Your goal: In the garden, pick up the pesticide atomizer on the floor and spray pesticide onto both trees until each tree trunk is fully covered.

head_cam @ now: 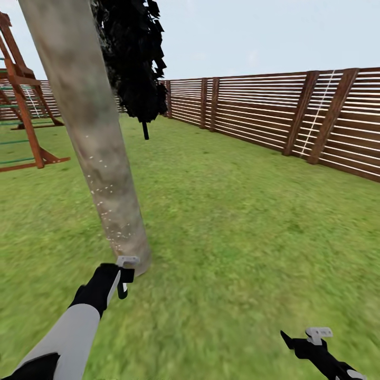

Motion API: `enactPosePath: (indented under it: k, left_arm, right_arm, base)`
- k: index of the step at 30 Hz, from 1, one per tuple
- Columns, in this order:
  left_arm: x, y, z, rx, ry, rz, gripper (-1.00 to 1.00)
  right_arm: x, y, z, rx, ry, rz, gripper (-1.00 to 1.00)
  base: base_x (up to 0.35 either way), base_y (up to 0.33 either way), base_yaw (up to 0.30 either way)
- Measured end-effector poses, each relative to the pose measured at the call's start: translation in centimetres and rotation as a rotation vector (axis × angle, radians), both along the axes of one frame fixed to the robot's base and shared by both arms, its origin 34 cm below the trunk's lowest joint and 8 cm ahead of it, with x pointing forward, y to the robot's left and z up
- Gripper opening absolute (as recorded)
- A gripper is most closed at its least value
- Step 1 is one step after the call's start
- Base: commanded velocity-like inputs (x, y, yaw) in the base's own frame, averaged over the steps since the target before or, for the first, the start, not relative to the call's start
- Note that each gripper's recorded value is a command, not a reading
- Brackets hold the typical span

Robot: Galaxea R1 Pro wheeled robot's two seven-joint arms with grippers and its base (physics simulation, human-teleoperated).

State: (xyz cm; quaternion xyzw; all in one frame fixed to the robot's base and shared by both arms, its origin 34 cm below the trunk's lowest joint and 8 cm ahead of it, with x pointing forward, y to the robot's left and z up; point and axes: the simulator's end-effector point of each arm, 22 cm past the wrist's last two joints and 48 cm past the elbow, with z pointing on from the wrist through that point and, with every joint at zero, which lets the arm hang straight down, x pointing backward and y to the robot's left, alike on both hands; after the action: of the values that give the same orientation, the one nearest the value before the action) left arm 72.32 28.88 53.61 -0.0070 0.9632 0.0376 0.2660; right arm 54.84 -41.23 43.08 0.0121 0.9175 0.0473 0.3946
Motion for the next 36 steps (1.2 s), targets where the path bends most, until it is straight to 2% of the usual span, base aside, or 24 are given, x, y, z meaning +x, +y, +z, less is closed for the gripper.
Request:
enactPosePath:
  k: [8, 20, 27, 36]
  left_arm:
    - [0.0, 0.23, 0.02, -0.003, -0.001, 0.007, -1.0]
    - [-0.08, 0.49, -0.04, -0.014, -0.002, 0.024, -1.0]
    - [-0.08, 0.44, -0.05, -0.015, -0.002, 0.023, -1.0]
    - [-0.14, 0.35, -0.11, -0.015, 0.0, 0.022, -1.0]
  right_arm:
    - [0.01, 0.0, 0.01, 0.0, 0.0, 0.0, 1.0]
    - [0.01, 0.0, 0.01, 0.0, -0.001, -0.001, 1.0]
    - [0.01, 0.0, 0.01, 0.0, 0.0, 0.0, 1.0]
    - [0.02, -0.04, 0.03, 0.0, -0.001, -0.002, 1.0]
  base:
    - [0.023, -0.312, 0.276]
    - [0.156, -0.293, 0.277]
    - [0.035, -0.087, 0.275]
    - [0.0, -0.263, 0.04]
